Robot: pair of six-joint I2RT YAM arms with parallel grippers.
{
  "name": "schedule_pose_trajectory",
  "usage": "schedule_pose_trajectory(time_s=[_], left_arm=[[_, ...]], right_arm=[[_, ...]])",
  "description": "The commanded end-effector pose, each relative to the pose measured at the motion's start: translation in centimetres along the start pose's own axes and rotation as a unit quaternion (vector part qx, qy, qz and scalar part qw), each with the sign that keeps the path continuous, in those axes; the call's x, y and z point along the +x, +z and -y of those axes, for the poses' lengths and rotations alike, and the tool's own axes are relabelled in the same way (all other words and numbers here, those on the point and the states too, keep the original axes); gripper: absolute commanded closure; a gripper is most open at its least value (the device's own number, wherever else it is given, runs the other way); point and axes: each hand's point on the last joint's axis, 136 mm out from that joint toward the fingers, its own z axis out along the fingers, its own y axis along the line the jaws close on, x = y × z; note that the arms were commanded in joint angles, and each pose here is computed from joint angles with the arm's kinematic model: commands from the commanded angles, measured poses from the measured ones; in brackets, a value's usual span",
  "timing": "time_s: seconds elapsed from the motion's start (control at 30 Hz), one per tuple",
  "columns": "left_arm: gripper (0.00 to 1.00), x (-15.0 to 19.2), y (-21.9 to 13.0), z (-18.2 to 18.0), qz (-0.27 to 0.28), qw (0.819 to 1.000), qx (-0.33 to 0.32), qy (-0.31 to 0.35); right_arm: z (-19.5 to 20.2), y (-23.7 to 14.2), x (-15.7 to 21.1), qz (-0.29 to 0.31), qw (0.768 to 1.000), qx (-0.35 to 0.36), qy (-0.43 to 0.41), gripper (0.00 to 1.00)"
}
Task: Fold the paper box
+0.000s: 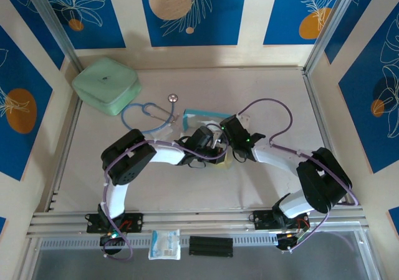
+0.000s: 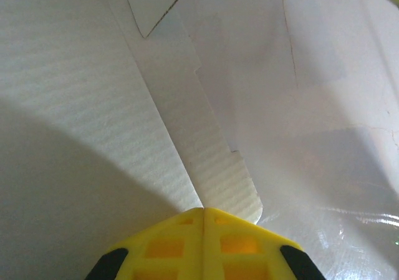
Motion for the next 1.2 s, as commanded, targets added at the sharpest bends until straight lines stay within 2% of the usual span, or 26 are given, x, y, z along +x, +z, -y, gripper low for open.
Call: schedule_pose_trajectory(time_s=[0.0,0.23,0.4,0.5,0.6,0.63,0.73,0.9,1.0,1.17], left_arm=[[0.98,-0.4,-1.7,-0.7,0.016,0.999,-0.027,-0.008],[0.7,-2.7,-6.3,-0.4,0.082,0.995,-0.059,-0.025],[0.63,-4.2,-12.4,-1.4,0.141,0.981,-0.098,-0.094],[0.57,-5.2,-17.5,-2.8,0.18,0.962,-0.142,-0.148],[0.42,-6.5,-22.3,-4.4,0.225,0.939,-0.2,-0.169],[0.28,-7.0,-23.6,-4.9,0.234,0.931,-0.213,-0.181],[0.1,-8.4,-25.0,-6.1,0.232,0.925,-0.22,-0.206],[0.08,-9.4,-24.2,-8.8,0.182,0.92,-0.231,-0.259],[0.11,-10.3,-21.9,-8.6,0.17,0.935,-0.174,-0.26],[0.22,-11.6,-18.5,-8.2,0.164,0.943,-0.081,-0.277]], right_arm=[[1.2,0.7,2.6,-0.028,0.999,0.018,-0.026,1.0],[0.8,0.5,1.8,-0.019,0.999,0.024,-0.035,1.0],[0.9,0.5,1.7,-0.019,0.999,0.032,-0.04,1.0],[0.8,0.4,1.6,-0.017,0.998,0.032,-0.041,1.0],[0.7,0.4,1.5,-0.016,0.998,0.03,-0.044,1.0],[0.6,0.4,1.5,-0.017,0.998,0.03,-0.046,1.0],[0.2,0.6,1.5,-0.018,0.998,0.029,-0.055,1.0],[-0.3,0.5,1.2,-0.016,0.997,0.027,-0.068,1.0],[-0.4,0.4,1.1,-0.017,0.997,0.028,-0.073,1.0],[-0.9,0.2,1.0,-0.021,0.996,0.026,-0.083,1.0]])
